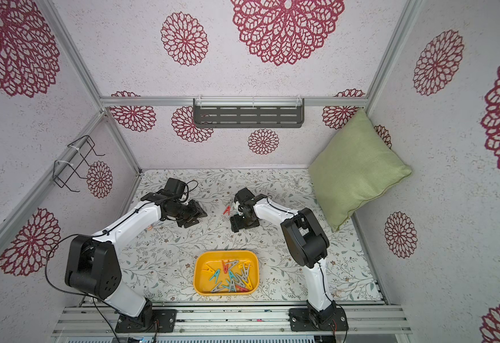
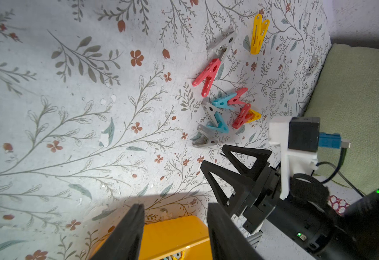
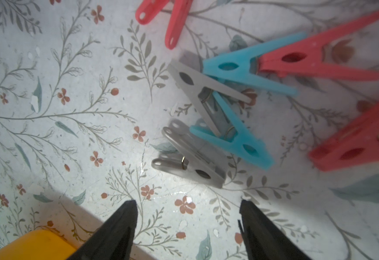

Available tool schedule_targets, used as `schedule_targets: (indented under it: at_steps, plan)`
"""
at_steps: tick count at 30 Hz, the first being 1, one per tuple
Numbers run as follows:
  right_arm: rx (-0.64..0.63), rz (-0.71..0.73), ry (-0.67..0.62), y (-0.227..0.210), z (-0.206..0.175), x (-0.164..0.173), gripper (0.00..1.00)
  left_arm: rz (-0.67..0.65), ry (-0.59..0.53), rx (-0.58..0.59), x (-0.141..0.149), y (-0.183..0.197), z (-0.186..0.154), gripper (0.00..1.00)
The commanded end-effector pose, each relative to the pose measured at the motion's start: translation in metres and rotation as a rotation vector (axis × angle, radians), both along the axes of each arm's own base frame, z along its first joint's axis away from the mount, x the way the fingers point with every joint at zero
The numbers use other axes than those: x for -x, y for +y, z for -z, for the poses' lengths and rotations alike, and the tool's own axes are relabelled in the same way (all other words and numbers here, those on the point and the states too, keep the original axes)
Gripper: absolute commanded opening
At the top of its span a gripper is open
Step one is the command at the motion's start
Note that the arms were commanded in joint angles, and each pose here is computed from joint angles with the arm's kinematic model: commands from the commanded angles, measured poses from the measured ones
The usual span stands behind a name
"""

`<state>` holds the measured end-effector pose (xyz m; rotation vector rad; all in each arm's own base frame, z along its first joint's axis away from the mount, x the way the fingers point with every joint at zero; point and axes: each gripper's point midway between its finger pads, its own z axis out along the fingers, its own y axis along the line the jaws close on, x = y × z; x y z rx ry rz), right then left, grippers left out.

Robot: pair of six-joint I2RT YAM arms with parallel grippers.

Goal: Put the clothespins into the storage box
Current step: Pick up the clothespin from the center of the board.

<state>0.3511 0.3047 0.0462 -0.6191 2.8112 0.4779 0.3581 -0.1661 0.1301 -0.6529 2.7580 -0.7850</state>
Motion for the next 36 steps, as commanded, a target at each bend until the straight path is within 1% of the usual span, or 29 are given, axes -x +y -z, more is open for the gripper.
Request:
schedule_targets:
  at_steps: [1, 13, 17, 23, 27, 36]
  plan:
    - [-0.026, -0.041, 0.004, 0.006, 0.0, -0.003, 0.79, 0.012, 0.0, 0.006, -0.003, 0.002, 0.0, 0.52]
    - [-0.078, -0.092, 0.037, 0.025, 0.007, -0.007, 0.8, 0.017, 0.012, 0.007, 0.003, 0.004, 0.001, 0.52]
    - [-0.08, -0.115, 0.061, 0.024, 0.01, 0.004, 0.77, 0.015, 0.008, 0.004, 0.006, 0.006, 0.0, 0.52]
    - [-0.081, -0.13, 0.074, 0.028, 0.012, 0.015, 0.77, 0.01, 0.004, 0.006, 0.012, 0.008, 0.001, 0.51]
    - [-0.078, -0.107, 0.087, 0.037, 0.016, 0.011, 0.77, 0.002, 0.003, 0.01, 0.017, 0.009, 0.002, 0.52]
    - [-0.067, -0.139, 0.084, 0.067, 0.018, 0.005, 0.76, -0.012, 0.001, 0.009, 0.024, 0.012, 0.002, 0.52]
